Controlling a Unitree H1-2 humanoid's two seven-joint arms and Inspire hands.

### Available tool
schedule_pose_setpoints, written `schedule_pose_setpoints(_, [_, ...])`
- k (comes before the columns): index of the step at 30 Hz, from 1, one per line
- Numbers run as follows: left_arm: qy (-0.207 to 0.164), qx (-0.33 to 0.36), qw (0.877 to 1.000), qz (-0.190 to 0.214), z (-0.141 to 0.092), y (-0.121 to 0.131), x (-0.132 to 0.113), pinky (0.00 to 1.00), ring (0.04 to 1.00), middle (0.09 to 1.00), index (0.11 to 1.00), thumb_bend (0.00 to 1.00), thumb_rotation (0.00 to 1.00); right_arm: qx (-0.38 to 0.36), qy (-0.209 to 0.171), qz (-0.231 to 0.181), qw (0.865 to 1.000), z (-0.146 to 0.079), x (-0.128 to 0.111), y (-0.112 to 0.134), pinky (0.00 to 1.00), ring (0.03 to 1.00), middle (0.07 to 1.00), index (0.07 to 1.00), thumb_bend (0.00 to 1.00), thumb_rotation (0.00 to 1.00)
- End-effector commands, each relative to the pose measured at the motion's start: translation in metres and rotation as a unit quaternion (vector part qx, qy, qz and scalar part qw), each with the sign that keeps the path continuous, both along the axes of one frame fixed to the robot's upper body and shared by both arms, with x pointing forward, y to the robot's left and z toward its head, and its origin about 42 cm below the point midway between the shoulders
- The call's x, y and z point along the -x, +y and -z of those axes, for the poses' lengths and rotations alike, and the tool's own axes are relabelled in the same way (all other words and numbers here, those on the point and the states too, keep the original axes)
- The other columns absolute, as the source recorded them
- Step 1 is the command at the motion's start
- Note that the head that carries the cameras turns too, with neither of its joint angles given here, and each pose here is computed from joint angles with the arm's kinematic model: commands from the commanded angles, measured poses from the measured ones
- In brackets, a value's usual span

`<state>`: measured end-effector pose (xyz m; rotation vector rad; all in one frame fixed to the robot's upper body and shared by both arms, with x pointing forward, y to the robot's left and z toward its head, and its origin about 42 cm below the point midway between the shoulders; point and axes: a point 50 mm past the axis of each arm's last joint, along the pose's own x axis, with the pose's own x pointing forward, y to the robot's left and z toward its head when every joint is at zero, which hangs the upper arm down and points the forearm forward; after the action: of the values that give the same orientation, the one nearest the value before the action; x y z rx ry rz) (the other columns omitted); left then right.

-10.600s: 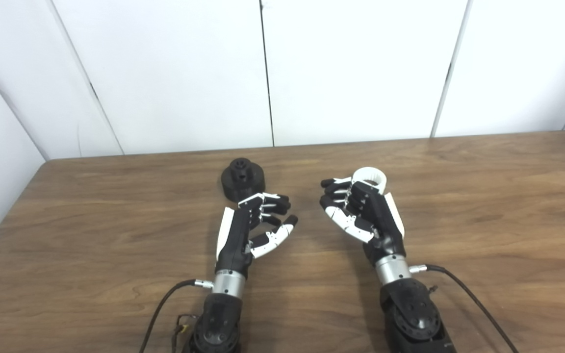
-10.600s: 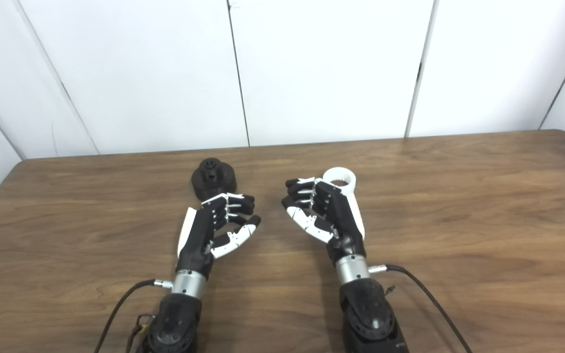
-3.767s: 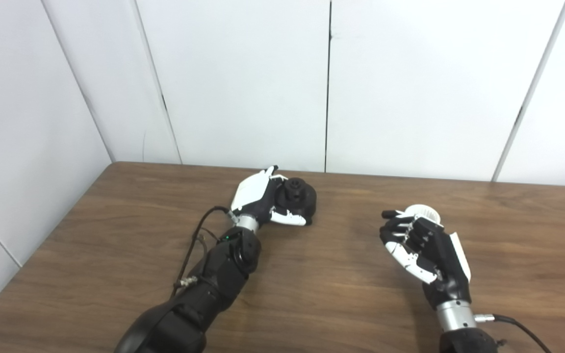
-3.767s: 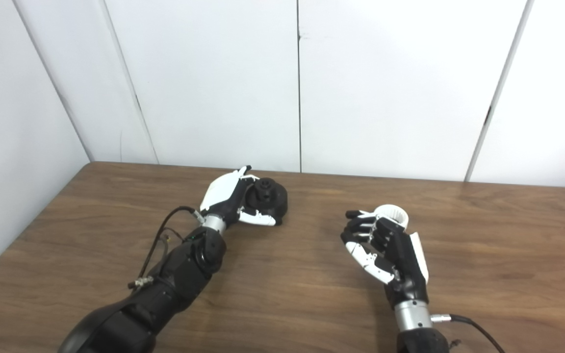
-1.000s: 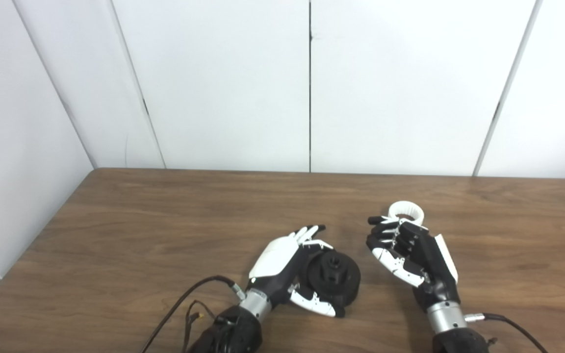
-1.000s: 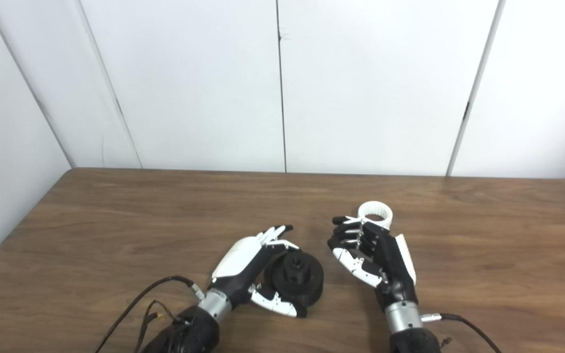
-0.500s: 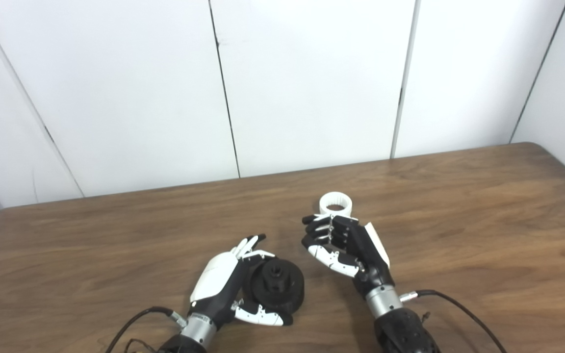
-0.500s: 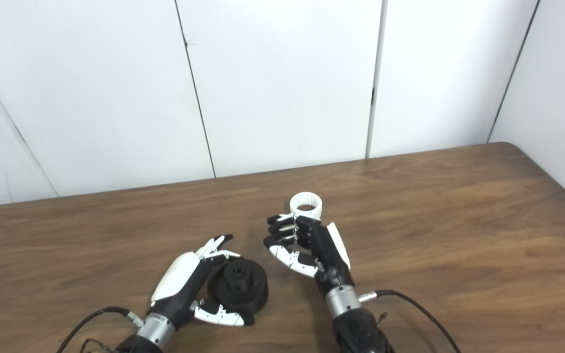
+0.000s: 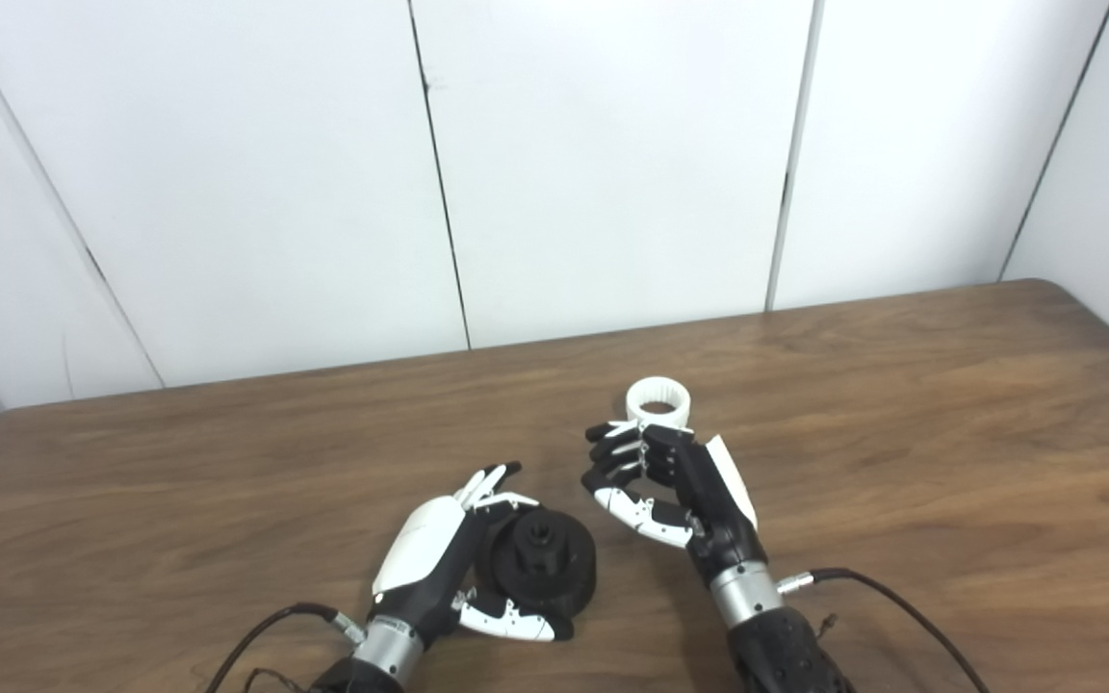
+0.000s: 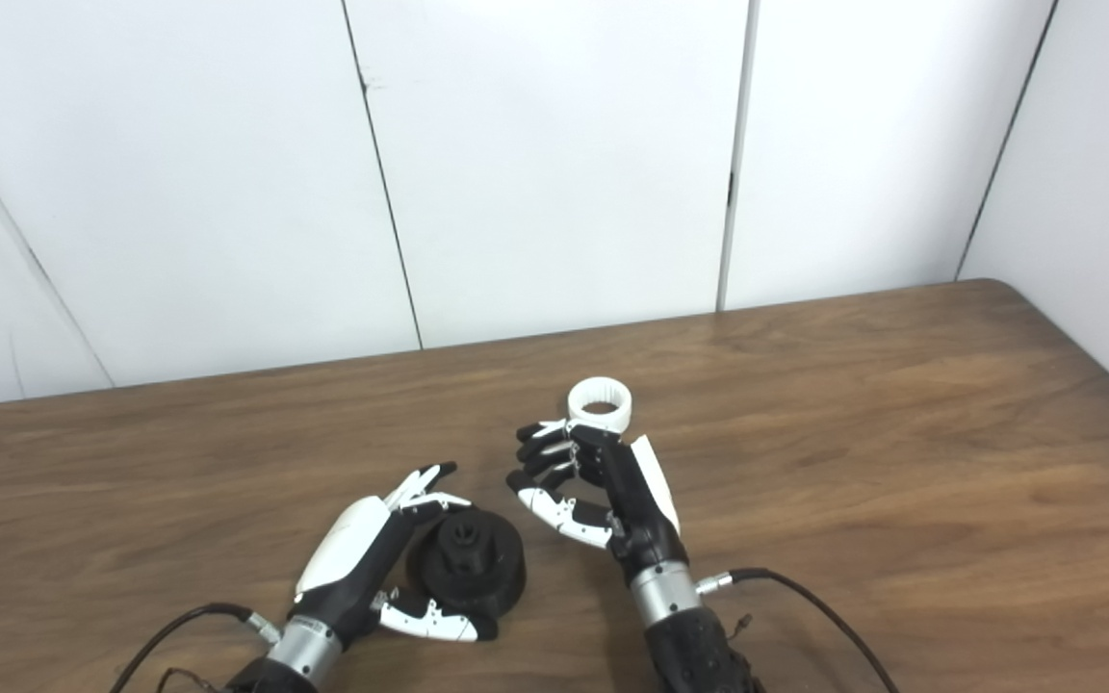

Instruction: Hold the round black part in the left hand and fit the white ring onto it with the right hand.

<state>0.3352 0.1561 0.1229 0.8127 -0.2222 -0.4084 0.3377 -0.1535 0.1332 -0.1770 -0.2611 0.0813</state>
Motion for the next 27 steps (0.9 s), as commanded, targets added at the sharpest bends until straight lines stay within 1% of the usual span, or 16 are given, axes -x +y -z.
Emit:
schedule_pose_setpoints(1, [-0.012,-0.009,1.0,0.008,-0.002,0.004,-0.002,0.97,1.0,0.98,0.592,0.95,0.23,0.023,0.007,0.007,1.0,0.014,0.007,-0.002,0.49,0.574,0.674,0.498,0.5,0.15])
schedule_pose_setpoints(5, [-0.008,-0.012,1.0,0.005,-0.001,0.006,0.0,0.98,1.0,0.983,0.592,0.95,0.24,0.056,-0.018,0.048,0.997,0.008,0.003,-0.01,0.47,0.578,0.679,0.498,0.5,0.15])
schedule_pose_setpoints(9, [-0.005,-0.01,1.0,0.004,0.0,0.006,0.0,0.98,1.0,0.986,0.593,0.95,0.24,0.112,-0.051,0.091,0.988,0.001,-0.003,-0.022,0.47,0.595,0.687,0.498,0.5,0.15])
schedule_pose_setpoints(10, [-0.006,-0.009,1.0,0.004,0.0,0.006,0.0,0.98,1.0,0.983,0.592,0.95,0.23,0.121,-0.057,0.101,0.986,-0.001,-0.004,-0.025,0.51,0.633,0.701,0.498,0.5,0.15])
schedule_pose_setpoints(13, [-0.004,-0.008,1.0,0.005,0.001,0.005,-0.001,0.97,1.0,0.981,0.592,0.95,0.22,0.159,-0.076,0.134,0.975,-0.007,-0.009,-0.035,0.58,0.693,0.724,0.499,0.5,0.16])
schedule_pose_setpoints(15, [-0.005,-0.01,1.0,0.005,0.001,0.004,-0.001,0.98,1.0,0.981,0.594,0.95,0.22,0.174,-0.082,0.146,0.97,-0.013,-0.013,-0.043,0.69,0.769,0.766,0.499,0.5,0.15])
schedule_pose_setpoints(16, [-0.006,-0.012,1.0,0.006,0.0,0.004,-0.001,0.98,1.0,0.982,0.595,0.95,0.23,0.18,-0.083,0.15,0.969,-0.016,-0.014,-0.047,0.72,0.787,0.779,0.499,0.5,0.15])
schedule_pose_setpoints(18, [-0.006,-0.013,1.0,0.006,0.0,0.004,-0.001,0.98,1.0,0.984,0.596,0.95,0.24,0.188,-0.085,0.154,0.966,-0.022,-0.018,-0.053,0.73,0.81,0.8,0.499,0.5,0.16])
schedule_pose_setpoints(23, [-0.006,-0.006,1.0,0.004,0.0,0.005,-0.001,0.98,1.0,0.983,0.595,0.95,0.23,0.205,-0.092,0.151,0.963,-0.037,-0.027,-0.07,0.73,0.841,0.838,0.498,0.5,0.16])
schedule_pose_setpoints(27, [-0.007,-0.004,1.0,0.005,0.0,0.006,-0.001,0.99,1.0,0.982,0.593,0.95,0.22,0.228,-0.091,0.146,0.958,-0.047,-0.035,-0.08,0.73,0.857,0.86,0.499,0.5,0.16])
